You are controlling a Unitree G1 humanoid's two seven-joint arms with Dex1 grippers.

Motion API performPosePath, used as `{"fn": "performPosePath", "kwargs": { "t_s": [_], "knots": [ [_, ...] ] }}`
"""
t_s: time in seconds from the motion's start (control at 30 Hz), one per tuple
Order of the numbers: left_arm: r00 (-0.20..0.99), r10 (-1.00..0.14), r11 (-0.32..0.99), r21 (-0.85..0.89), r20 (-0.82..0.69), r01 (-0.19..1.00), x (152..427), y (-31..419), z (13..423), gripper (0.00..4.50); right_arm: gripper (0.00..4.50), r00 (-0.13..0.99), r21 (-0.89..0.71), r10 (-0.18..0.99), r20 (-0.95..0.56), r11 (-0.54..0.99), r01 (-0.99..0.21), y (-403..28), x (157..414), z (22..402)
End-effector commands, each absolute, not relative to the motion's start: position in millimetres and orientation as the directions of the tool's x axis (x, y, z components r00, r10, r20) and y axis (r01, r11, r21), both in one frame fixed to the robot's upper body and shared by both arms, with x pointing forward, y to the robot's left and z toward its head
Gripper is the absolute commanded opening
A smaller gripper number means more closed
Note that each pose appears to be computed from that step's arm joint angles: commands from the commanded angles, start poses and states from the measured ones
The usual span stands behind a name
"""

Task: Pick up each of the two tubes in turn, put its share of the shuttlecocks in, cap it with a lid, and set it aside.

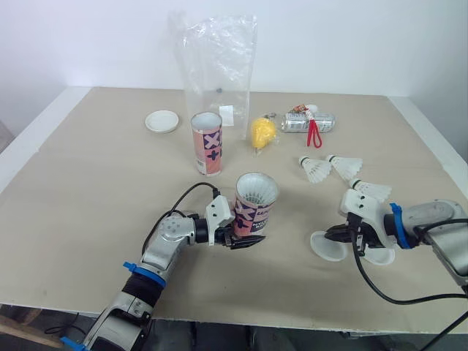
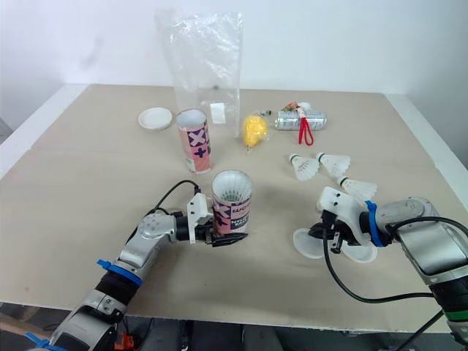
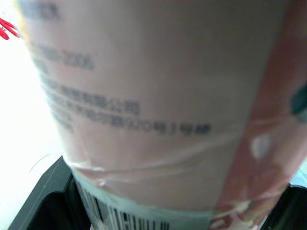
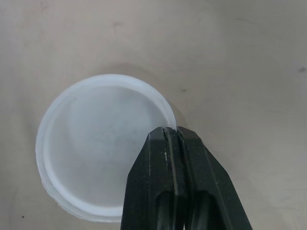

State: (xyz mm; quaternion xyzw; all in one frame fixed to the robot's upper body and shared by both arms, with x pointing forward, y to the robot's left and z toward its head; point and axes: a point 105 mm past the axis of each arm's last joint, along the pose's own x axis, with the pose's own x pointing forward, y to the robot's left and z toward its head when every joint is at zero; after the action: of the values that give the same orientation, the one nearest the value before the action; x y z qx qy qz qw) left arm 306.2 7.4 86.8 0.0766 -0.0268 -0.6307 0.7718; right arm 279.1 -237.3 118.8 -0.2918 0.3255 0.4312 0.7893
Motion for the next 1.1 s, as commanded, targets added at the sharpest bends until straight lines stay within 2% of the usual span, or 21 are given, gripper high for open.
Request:
{"fn": "performPosePath", "kwargs": {
  "t_s": [0.03,0.13,0.27,0.47,0.63,0.8,1.1],
  "knots": [
    [0.179,-0.978,0.166,0.116,-0.109,0.979,301.8,7.6,72.2,3.71,0.12,0.415,-0.207,0.513,-0.751,0.415,-0.886,-233.9,275.1,128.3],
    [0.175,-0.978,0.162,0.113,-0.117,0.98,302.0,8.3,71.3,3.71,0.12,0.413,-0.218,0.569,-0.712,0.38,-0.899,-225.1,273.1,138.8],
    [0.157,-0.978,0.145,0.09,-0.136,0.985,300.5,9.2,67.8,3.71,0.12,0.398,-0.27,0.69,-0.605,0.292,-0.917,-208.0,267.7,178.4],
    [0.101,-0.982,0.091,0.071,-0.162,0.993,293.7,6.8,63.6,3.71,0.12,0.428,-0.412,0.753,-0.5,0.227,-0.882,-194.5,272.0,239.2],
    [0.044,-0.982,0.031,0.071,-0.185,0.997,285.0,2.0,58.9,3.71,0.12,0.374,-0.488,0.818,-0.437,0.133,-0.863,-163.4,269.5,284.0],
    [0.009,-0.981,-0.008,0.087,-0.193,0.996,278.2,-2.9,56.5,3.71,0.12,0.275,-0.507,0.855,-0.44,0.016,-0.862,-129.9,267.2,294.3],
    [0.013,-0.981,-0.005,0.092,-0.191,0.996,279.7,-3.7,57.7,3.71,0.12,0.153,-0.492,0.869,-0.471,-0.115,-0.863,-98.7,269.7,290.6]
  ]
}}
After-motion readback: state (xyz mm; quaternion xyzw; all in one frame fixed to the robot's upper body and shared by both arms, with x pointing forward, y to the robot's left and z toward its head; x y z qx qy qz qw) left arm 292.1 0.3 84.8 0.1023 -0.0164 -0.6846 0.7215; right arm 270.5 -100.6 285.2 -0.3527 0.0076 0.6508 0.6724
